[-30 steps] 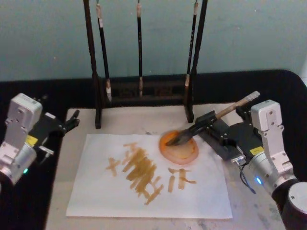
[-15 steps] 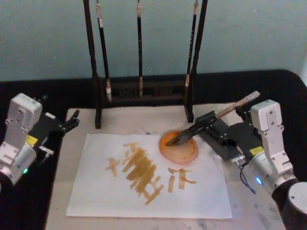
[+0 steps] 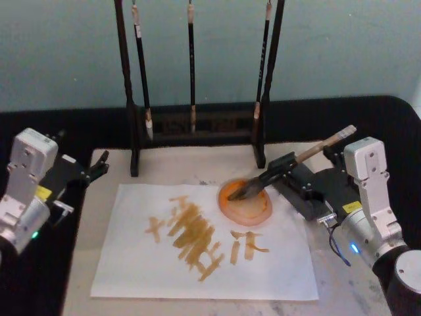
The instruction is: Pick up the brush from the inkstone, write on the paper, then place the brush back to its original position.
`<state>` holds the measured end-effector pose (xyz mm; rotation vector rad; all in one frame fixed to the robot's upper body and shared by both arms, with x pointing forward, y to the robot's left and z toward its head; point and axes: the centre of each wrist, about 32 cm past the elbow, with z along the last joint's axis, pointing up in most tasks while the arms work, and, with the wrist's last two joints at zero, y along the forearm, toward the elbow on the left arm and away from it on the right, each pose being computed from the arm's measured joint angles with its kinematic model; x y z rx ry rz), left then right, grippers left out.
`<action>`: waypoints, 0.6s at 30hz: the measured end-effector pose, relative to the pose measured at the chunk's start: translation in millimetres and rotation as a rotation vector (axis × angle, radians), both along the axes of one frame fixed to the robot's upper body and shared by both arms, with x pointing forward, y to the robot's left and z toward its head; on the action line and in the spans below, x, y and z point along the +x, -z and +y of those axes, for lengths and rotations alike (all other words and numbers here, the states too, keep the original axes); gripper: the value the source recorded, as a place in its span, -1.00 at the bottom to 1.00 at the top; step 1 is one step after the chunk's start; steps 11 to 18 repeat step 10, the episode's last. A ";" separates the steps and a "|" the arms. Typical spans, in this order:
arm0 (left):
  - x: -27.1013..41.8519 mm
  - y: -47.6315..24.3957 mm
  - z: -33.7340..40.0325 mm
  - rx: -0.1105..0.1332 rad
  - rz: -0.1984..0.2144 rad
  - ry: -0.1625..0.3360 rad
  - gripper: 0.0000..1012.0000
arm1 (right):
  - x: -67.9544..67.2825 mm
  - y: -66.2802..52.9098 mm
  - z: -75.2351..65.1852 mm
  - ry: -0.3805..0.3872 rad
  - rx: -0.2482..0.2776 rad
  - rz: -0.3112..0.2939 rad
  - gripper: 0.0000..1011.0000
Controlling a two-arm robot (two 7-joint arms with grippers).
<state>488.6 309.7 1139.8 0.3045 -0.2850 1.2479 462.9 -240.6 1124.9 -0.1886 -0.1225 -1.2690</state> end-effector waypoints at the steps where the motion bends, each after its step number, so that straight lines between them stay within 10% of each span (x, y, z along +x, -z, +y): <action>1: 0.0 0.0 0.0 0.000 0.000 0.000 0.99 | 0.0 0.0 0.0 0.000 0.000 0.000 0.98; 18: 0.0 0.0 0.0 0.000 0.000 0.000 1.00 | 0.0 0.0 0.0 0.000 0.000 0.000 0.98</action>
